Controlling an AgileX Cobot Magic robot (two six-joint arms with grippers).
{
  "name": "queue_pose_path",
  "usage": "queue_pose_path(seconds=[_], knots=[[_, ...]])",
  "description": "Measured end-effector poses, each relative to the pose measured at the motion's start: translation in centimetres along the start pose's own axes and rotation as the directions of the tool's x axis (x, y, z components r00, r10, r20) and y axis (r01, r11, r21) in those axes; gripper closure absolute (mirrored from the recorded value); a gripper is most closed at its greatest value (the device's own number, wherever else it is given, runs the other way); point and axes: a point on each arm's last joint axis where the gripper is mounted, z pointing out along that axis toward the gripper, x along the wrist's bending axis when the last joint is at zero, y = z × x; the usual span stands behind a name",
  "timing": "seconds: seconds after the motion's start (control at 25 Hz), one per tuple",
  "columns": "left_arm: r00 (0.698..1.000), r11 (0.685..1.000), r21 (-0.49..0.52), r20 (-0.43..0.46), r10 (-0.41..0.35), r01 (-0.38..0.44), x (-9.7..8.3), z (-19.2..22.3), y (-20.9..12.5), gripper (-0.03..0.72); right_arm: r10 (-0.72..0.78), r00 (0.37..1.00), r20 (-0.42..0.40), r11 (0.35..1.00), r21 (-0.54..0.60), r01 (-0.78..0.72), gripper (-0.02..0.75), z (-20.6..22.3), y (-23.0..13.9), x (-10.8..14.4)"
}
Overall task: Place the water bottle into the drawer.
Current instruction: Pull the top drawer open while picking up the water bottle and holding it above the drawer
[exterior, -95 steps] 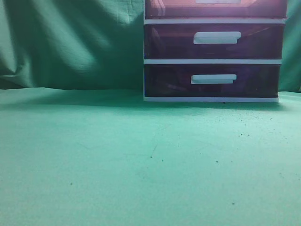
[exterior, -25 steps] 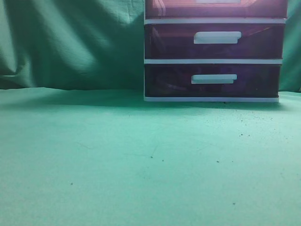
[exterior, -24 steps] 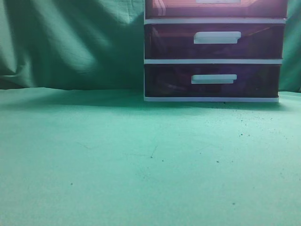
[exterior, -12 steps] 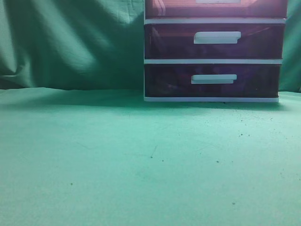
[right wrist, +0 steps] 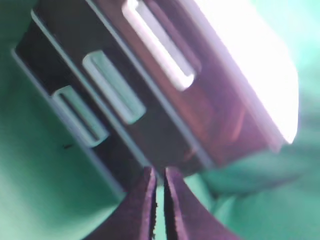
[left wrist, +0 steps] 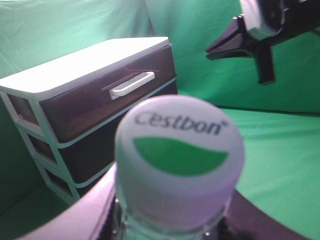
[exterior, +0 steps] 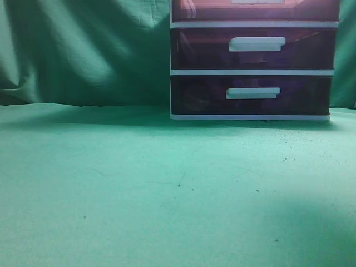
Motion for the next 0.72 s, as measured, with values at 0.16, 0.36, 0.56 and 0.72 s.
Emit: queue_pose_path(seconds=[0.16, 0.36, 0.56, 0.72], knots=[[1.000, 1.000, 0.004, -0.007, 0.000, 0.000, 0.1, 0.0, 0.0, 0.414, -0.153, 0.966, 0.207, 0.986, -0.035, 0.164, 0.615, 2.8, 0.5, -0.5], [1.000, 1.000, 0.008, -0.012, 0.002, -0.002, 0.1, 0.0, -0.1, 0.414, -0.261, 0.926, 0.273, 0.960, -0.023, 0.277, 0.439, 6.3, 0.5, 0.6], [1.000, 1.000, 0.009, -0.014, 0.002, -0.002, 0.1, 0.0, -0.1, 0.414, -0.384, 0.896, 0.222, 0.916, -0.028, 0.400, 0.405, 9.1, 0.3, 2.8], [1.000, 1.000, 0.010, -0.016, -0.018, 0.019, 0.1, 0.0, -0.1, 0.414, -0.418, 0.883, 0.216, 0.902, -0.022, 0.432, 0.379, 11.2, 0.2, 3.2]])
